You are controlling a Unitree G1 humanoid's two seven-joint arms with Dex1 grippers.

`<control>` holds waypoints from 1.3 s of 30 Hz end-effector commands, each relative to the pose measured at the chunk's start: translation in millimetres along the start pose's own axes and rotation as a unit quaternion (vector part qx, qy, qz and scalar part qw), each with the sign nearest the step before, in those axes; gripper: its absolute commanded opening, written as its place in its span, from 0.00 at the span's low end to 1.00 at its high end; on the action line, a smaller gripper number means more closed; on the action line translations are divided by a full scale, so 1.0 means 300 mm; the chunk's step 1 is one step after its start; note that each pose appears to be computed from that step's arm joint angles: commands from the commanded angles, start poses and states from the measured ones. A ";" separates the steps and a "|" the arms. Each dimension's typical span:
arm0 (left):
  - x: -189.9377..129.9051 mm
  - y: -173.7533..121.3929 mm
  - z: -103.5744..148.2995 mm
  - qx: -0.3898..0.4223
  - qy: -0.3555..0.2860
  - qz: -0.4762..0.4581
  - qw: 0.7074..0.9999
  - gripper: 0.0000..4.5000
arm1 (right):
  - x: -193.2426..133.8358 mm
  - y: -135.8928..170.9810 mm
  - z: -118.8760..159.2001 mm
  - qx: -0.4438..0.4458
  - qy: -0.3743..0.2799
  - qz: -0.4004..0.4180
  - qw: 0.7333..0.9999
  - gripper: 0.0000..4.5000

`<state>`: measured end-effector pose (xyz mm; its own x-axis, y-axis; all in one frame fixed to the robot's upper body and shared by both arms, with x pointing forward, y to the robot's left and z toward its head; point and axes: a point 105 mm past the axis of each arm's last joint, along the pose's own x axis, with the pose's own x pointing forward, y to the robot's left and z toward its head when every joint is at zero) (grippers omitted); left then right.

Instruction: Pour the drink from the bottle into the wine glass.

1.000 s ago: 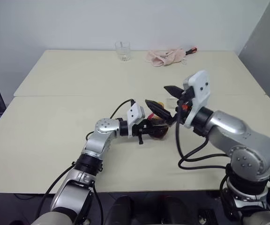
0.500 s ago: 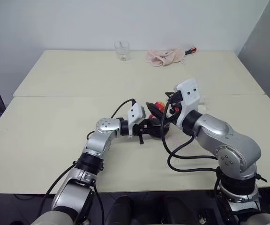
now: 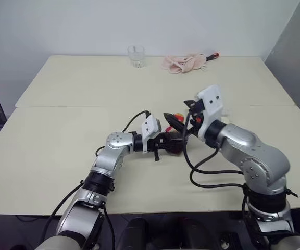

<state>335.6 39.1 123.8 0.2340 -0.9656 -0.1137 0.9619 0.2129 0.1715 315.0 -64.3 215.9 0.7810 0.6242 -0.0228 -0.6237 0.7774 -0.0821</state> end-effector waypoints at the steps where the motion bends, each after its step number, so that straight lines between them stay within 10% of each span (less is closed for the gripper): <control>1: -0.010 0.006 0.060 0.032 -0.024 0.001 0.999 0.16 | -0.071 -0.084 0.028 -0.013 -0.019 -0.041 0.999 1.00; 21: -0.016 0.020 0.061 0.038 -0.019 0.003 0.999 0.15 | -0.169 0.004 0.038 -0.017 -0.020 0.094 0.995 1.00; 39: -0.019 0.017 0.060 0.037 -0.019 0.007 0.999 0.15 | -0.023 0.078 0.068 0.027 -0.023 0.022 0.999 1.00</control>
<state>337.9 45.9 124.4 0.2500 -0.9600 -0.1259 0.9556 0.2237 0.1916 296.7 -49.7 225.8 0.7467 0.6650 -0.0145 -0.6651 0.7468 -0.0030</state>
